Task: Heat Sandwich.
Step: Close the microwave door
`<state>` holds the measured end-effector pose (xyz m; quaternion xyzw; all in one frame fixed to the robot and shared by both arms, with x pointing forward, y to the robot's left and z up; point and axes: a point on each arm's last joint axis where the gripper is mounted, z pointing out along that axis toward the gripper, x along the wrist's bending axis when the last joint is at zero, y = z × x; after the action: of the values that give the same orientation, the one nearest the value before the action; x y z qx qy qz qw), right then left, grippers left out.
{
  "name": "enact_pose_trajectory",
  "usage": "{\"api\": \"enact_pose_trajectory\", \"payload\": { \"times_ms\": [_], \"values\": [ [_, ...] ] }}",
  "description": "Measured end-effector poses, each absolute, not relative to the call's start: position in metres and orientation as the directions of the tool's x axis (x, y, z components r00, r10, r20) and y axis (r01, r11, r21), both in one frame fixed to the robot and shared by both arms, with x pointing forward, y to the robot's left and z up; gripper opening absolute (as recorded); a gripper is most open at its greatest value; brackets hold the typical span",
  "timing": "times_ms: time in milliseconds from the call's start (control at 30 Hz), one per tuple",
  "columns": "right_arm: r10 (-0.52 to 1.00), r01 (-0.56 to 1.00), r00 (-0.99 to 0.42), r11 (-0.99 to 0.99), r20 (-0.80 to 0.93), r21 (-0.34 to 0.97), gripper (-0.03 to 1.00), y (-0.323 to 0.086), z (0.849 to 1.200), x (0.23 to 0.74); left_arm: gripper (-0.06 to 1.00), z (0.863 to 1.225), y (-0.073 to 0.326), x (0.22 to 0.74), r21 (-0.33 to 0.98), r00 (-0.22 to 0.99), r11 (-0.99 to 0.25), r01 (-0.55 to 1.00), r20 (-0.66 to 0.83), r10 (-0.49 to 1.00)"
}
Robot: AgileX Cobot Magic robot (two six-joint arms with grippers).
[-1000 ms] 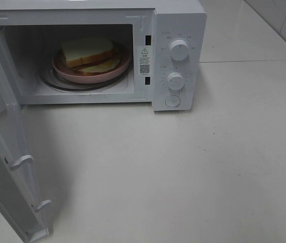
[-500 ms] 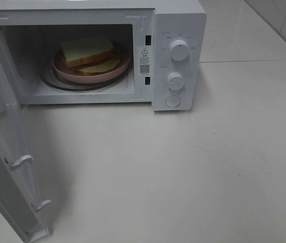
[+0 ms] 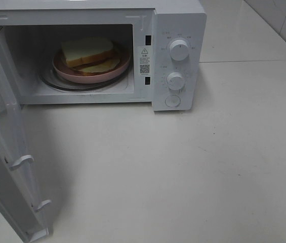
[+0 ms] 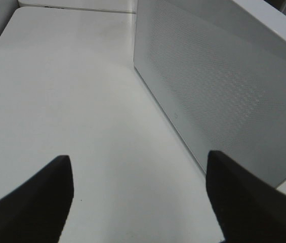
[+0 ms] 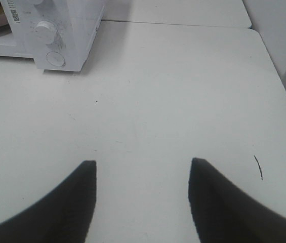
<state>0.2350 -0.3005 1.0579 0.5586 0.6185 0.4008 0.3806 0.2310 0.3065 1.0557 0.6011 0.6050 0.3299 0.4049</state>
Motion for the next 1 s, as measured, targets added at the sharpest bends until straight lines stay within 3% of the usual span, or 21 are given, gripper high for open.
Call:
{"api": "enact_pose_trajectory", "payload": {
  "times_ms": [1000],
  "values": [
    [0.996, 0.386, -0.086, 0.055, -0.023, 0.921, 0.54, -0.3005, 1.0579, 0.235, 0.7, 1.0558, 0.3088, 0.2313, 0.889, 0.035, 0.047, 0.456, -0.071, 0.997]
  ]
}}
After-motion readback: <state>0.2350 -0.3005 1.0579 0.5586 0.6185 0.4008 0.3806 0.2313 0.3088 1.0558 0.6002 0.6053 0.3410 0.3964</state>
